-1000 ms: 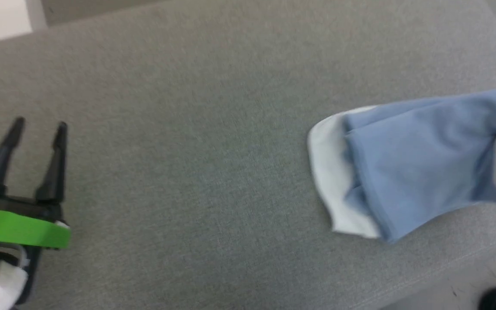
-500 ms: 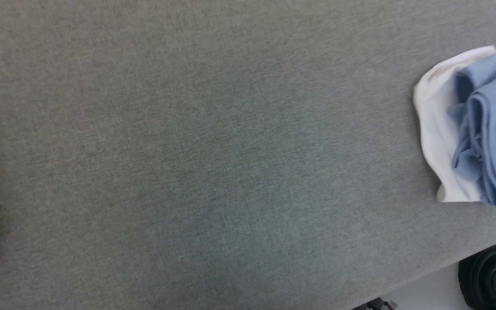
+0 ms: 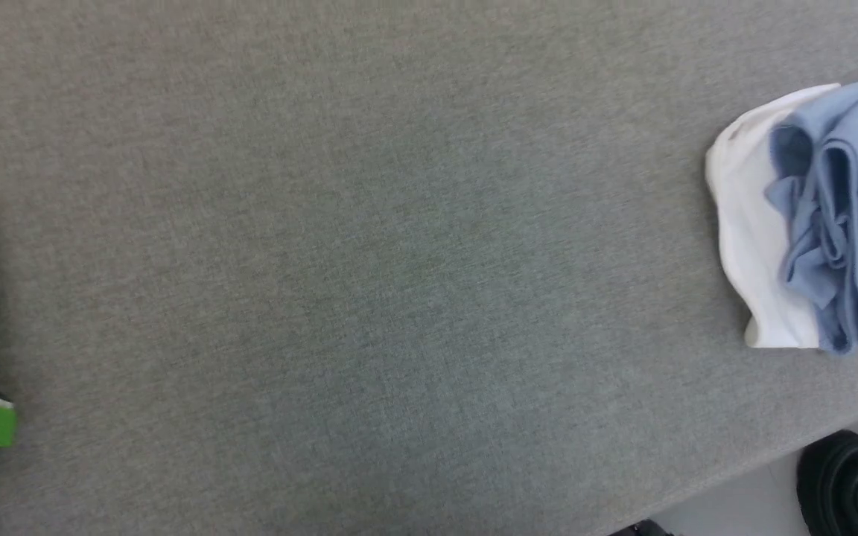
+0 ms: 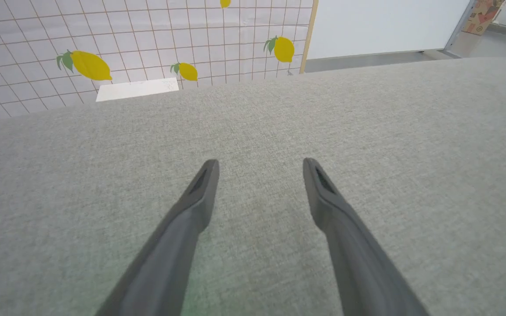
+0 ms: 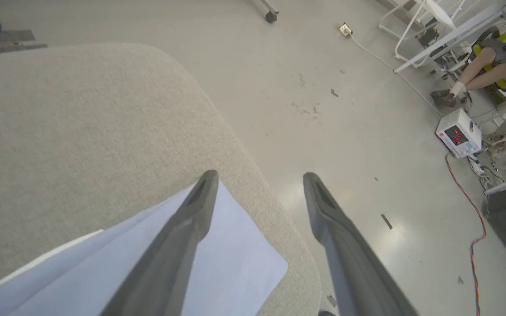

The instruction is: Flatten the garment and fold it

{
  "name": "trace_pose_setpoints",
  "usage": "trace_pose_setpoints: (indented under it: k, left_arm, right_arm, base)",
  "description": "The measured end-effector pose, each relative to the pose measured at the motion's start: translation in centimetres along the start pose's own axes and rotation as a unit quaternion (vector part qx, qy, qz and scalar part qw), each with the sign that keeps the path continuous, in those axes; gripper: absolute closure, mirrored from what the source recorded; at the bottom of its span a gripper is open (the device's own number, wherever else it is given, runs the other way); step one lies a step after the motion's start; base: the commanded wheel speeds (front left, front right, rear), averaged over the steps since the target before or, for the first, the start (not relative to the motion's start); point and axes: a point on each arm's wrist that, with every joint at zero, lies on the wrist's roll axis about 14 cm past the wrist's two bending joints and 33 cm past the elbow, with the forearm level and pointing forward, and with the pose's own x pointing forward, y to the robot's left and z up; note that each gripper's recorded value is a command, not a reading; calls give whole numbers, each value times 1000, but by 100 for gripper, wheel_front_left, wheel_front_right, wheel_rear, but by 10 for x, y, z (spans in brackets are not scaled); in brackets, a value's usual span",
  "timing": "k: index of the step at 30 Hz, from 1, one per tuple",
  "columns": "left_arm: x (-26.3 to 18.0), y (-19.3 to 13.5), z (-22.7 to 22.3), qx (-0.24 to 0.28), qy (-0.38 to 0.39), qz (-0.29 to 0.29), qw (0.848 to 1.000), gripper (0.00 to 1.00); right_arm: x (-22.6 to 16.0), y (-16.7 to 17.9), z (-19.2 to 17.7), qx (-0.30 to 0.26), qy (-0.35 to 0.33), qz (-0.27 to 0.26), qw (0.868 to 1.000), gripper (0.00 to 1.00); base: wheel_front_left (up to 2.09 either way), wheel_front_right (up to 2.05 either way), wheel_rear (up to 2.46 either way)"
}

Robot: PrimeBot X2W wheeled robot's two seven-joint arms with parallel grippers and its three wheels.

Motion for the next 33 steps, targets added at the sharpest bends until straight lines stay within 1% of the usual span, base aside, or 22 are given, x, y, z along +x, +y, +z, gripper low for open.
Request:
trace_pose_setpoints:
  k: [3, 6, 7, 9, 10, 12, 14, 16, 17, 18, 20, 22, 25, 28, 33]
  left_arm:
    - [-6, -4, 7, -13, -14, 15, 1000, 0]
    - [-14, -6, 17, -22, -28, 32, 999, 0]
    - [-16, -7, 22, -24, -35, 37, 998, 0]
    - [-22, -7, 33, -27, -50, 51, 997, 0]
    - [-26, -6, 39, -27, -58, 59, 996, 0]
    - [-35, -6, 51, -28, -72, 75, 994, 0]
    - [-44, -7, 62, -29, -86, 84, 992, 0]
    - [-52, -10, 73, -30, -98, 92, 990, 0]
    - [-58, -11, 79, -30, -106, 97, 989, 0]
    - [-63, -11, 84, -29, -112, 104, 988, 0]
    - [-75, -11, 96, -27, -128, 116, 985, 0]
    - [-87, -12, 106, -25, -141, 125, 982, 0]
    - [-105, -10, 118, -19, -158, 141, 977, 0]
    - [-123, -5, 122, -11, -164, 160, 973, 0]
    - [-151, 3, 128, 14, -170, 190, 967, 0]
  right_arm:
    - [-16, 23, 40, -10, -77, 52, 996, 0]
    - [-38, 40, 73, -10, -148, 99, 984, 0]
    - [-48, 46, 85, -1, -176, 118, 977, 0]
    - [-68, 58, 107, 0, -230, 148, 962, 0]
    - [-80, 62, 119, 22, -258, 166, 952, 0]
    - [-103, 70, 137, 34, -308, 193, 931, 0]
    - [-123, 75, 149, 64, -346, 216, 911, 0]
    - [-147, 79, 161, 91, -389, 238, 885, 0]
    - [-162, 81, 167, 112, -413, 252, 868, 0]
    - [-175, 84, 170, 124, -433, 265, 853, 0]
    - [-196, 91, 168, 149, -457, 288, 828, 0]
    - [-210, 100, 156, 166, -466, 307, 813, 0]
    - [-223, 110, 139, 203, -468, 328, 795, 0]
    - [-230, 123, 124, 225, -463, 345, 785, 0]
    - [-228, 140, 91, 248, -431, 365, 787, 0]
  base:
    - [0, 0, 0]
    - [0, 0, 0]
    - [0, 0, 0]
    - [0, 0, 0]
    - [0, 0, 0]
    - [0, 0, 0]
    - [0, 0, 0]
    - [0, 0, 0]
    - [0, 0, 0]
    - [0, 0, 0]
    - [0, 0, 0]
    - [0, 0, 0]
    - [0, 0, 0]
    - [0, 0, 0]
    - [0, 0, 0]
